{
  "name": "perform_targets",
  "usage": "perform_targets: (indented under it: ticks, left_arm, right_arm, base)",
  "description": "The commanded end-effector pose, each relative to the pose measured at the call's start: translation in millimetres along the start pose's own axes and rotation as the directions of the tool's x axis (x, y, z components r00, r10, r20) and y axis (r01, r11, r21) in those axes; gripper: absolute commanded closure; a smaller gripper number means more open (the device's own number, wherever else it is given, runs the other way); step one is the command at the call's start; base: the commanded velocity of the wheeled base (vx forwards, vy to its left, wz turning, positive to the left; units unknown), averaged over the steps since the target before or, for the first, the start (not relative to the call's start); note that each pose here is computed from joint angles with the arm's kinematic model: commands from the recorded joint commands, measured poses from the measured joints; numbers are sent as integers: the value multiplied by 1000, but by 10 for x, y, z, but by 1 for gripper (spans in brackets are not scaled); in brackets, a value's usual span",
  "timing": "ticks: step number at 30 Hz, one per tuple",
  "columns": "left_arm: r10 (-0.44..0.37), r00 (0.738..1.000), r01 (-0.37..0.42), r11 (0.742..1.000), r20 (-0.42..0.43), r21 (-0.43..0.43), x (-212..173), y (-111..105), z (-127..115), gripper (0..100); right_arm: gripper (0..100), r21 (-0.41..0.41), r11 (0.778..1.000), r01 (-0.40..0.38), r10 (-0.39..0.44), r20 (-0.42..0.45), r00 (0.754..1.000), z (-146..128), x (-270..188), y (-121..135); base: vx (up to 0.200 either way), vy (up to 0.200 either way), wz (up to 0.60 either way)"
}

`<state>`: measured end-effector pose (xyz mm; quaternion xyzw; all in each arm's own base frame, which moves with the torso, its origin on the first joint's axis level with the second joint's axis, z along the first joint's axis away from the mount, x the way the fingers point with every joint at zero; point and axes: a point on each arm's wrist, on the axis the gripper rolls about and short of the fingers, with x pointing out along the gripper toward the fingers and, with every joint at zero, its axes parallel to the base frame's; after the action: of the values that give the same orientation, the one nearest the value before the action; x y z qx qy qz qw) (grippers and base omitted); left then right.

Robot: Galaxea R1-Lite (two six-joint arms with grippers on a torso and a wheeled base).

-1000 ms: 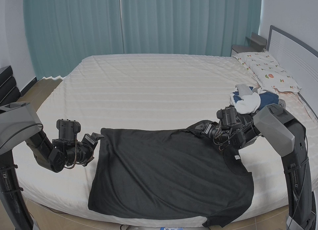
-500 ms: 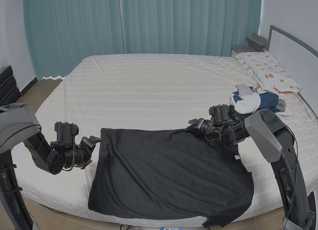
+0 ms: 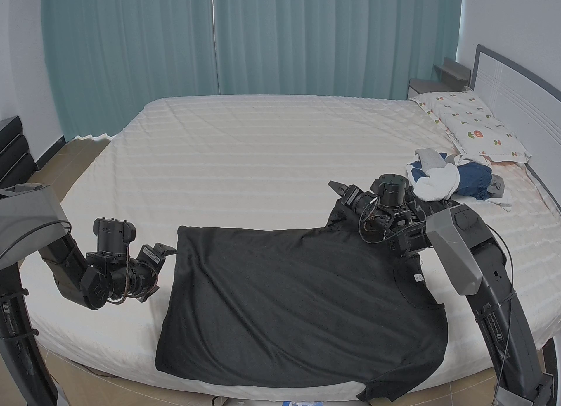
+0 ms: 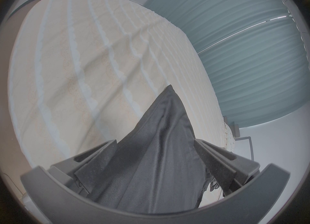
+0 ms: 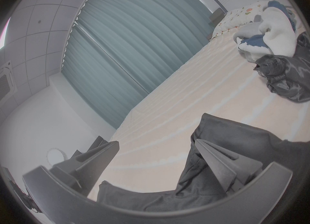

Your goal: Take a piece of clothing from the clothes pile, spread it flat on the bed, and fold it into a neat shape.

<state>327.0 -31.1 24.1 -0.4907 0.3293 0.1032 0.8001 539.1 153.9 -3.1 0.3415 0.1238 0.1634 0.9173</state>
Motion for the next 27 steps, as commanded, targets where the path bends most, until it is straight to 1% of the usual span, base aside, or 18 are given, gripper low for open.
perform_targets:
  ticks: [1,4,8,9,10,11,14,15,17,18,19,21,24,27]
  left_arm:
    - [7,1000,-7,1000,-3,-2,7,21,-6,0]
    - [8,1000,-8,1000,-4,-2,10,25,-8,0]
    - [8,1000,-8,1000,-4,-2,6,25,-8,0]
    - [8,1000,-8,1000,-4,-2,6,25,-8,0]
    - [8,1000,-8,1000,-4,-2,6,25,-8,0]
    - [8,1000,-8,1000,-4,-2,6,25,-8,0]
    - [10,1000,-10,1000,-4,-2,5,29,-10,0]
    - [10,1000,-10,1000,-4,-2,5,29,-10,0]
    - [10,1000,-10,1000,-4,-2,5,29,-10,0]
    - [11,1000,-11,1000,-5,-1,8,32,-12,0]
    - [11,1000,-11,1000,-5,-1,8,32,-12,0]
    - [12,1000,-12,1000,-6,-1,8,34,-12,0]
    - [15,1000,-15,1000,-7,-1,10,41,-16,0]
    - [21,1000,-21,1000,-10,-1,14,58,-24,0]
  right_arm:
    - [0,-14,999,33,-33,-18,999,-120,16,-180]
    - [0,-18,999,37,-38,-10,999,-101,13,-187]
    - [0,-21,998,56,-56,13,998,92,-22,-198]
    - [0,-21,998,56,-56,13,998,92,-22,-198]
    - [0,-26,996,80,-80,14,997,219,-53,-208]
    - [0,-31,995,98,-98,11,995,283,-71,-218]
    - [0,-59,988,143,-143,1,990,389,-125,-277]
    - [0,-97,979,177,-179,-10,984,452,-180,-368]
    - [0,-102,978,181,-183,-10,983,458,-188,-382]
    - [0,-129,970,208,-212,-18,977,497,-240,-481]
    - [0,-129,970,208,-212,-18,977,497,-240,-481]
    - [0,-135,963,232,-238,-32,971,473,-273,-582]
    - [0,-163,958,236,-246,-40,969,440,-273,-621]
    - [0,-169,957,238,-249,-49,967,399,-264,-636]
  base:
    - [0,0,0]
    - [0,0,0]
    - [0,0,0]
    - [0,0,0]
    - [0,0,0]
    - [0,0,0]
    - [0,0,0]
    - [0,0,0]
    - [0,0,0]
    - [0,0,0]
    - [0,0,0]
    - [0,0,0]
    - [0,0,0]
    - [0,0,0]
